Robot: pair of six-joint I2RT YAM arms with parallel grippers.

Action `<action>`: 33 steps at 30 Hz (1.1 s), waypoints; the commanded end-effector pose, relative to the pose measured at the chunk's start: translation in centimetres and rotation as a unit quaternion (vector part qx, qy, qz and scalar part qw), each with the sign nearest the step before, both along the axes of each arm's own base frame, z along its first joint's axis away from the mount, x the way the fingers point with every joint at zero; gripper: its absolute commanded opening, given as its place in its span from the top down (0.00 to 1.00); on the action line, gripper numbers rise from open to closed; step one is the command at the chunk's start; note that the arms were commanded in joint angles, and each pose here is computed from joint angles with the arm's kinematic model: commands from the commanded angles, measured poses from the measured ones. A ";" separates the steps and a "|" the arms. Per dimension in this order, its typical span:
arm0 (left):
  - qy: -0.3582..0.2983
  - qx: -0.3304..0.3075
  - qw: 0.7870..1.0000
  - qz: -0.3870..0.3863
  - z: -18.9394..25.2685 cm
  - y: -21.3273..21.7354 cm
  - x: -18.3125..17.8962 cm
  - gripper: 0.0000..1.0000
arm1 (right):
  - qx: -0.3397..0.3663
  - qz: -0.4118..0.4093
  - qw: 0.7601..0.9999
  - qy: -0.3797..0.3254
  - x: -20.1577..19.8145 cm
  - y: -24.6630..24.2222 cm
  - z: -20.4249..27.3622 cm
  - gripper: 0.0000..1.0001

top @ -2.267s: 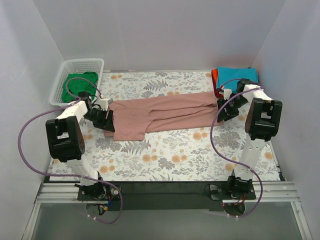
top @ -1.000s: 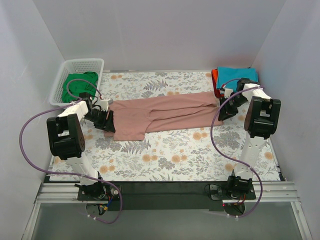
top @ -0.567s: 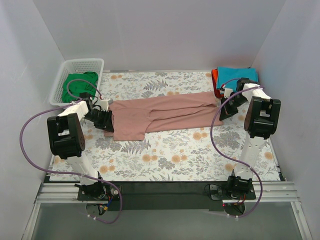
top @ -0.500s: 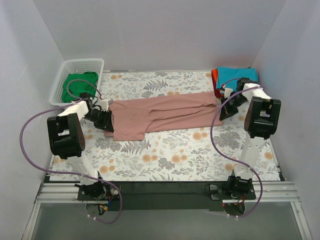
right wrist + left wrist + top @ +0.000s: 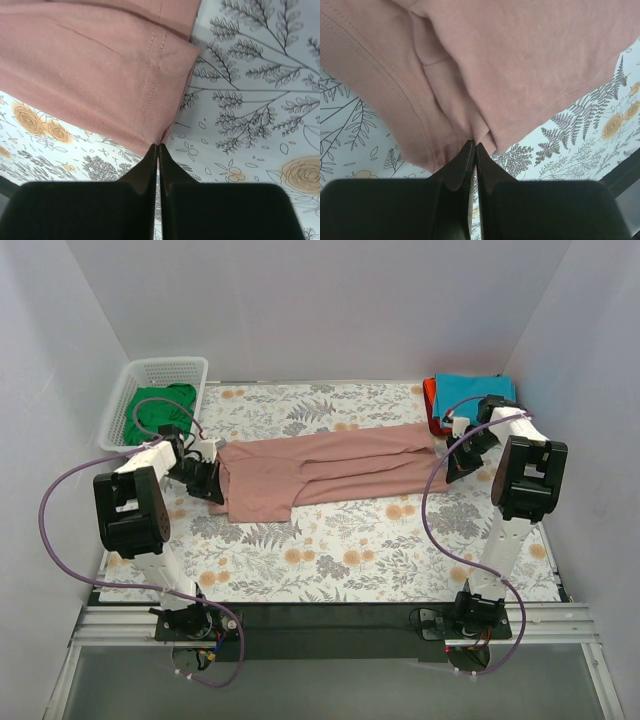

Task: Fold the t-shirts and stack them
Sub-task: Fold the tshirt

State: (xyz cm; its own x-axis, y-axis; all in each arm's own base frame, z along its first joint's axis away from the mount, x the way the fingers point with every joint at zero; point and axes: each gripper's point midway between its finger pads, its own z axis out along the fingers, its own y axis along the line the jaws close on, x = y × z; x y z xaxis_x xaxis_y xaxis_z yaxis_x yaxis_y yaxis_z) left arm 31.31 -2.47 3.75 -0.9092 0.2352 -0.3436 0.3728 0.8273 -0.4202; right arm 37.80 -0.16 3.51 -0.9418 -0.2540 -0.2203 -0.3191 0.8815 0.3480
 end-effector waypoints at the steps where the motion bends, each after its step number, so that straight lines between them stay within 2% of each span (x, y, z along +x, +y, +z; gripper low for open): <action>1: -0.020 0.014 1.000 0.003 1.2 1.0 -0.3 1.00 | -0.031 0.006 0.999 -0.006 -1.3 -2.1 1.2 0.99; 12: 0.012 0.021 1.000 -0.004 -0.1 0.9 -3.1 1.00 | -0.003 0.004 1.000 0.018 -1.9 -1.3 -0.4 0.99; 16: -0.022 -0.005 1.000 -0.007 2.2 0.2 -2.4 0.75 | 0.003 0.006 1.000 -0.012 -1.1 -1.1 1.6 0.70; 17: -0.045 -0.007 0.999 -0.013 3.6 0.1 -2.2 0.67 | 0.003 0.007 1.000 -0.027 -0.9 -1.0 2.7 0.68; 19: -0.068 -0.010 0.997 -0.021 4.7 -0.2 -2.3 0.61 | 0.004 0.010 0.999 -0.051 -0.2 -0.9 4.3 0.64; 21: -0.074 -0.006 0.997 -0.027 5.2 -0.3 -3.0 0.58 | 0.012 0.017 0.997 -0.073 0.1 -0.2 5.8 0.64; 25: -0.050 0.010 0.998 -0.026 3.4 -0.1 -4.8 0.58 | 0.018 0.050 0.996 -0.076 -0.3 2.4 6.0 0.69; 28: -0.055 0.019 0.998 -0.004 2.0 0.3 -3.6 0.59 | 0.020 0.073 0.995 -0.067 0.2 5.0 4.9 0.77; 33: -0.019 0.007 1.000 0.014 0.0 0.3 -2.1 0.66 | 0.002 0.080 0.996 -0.049 0.9 5.8 2.0 0.81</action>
State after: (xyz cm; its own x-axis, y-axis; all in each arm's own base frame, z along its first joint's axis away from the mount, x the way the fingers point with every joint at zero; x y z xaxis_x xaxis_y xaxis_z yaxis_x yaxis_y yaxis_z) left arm 27.18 -2.39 4.00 -0.9070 0.2359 -0.3489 0.3737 0.8327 -0.4086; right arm 37.65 5.74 6.63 -0.8579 -0.4053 -0.3159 -0.4992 0.8030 0.3256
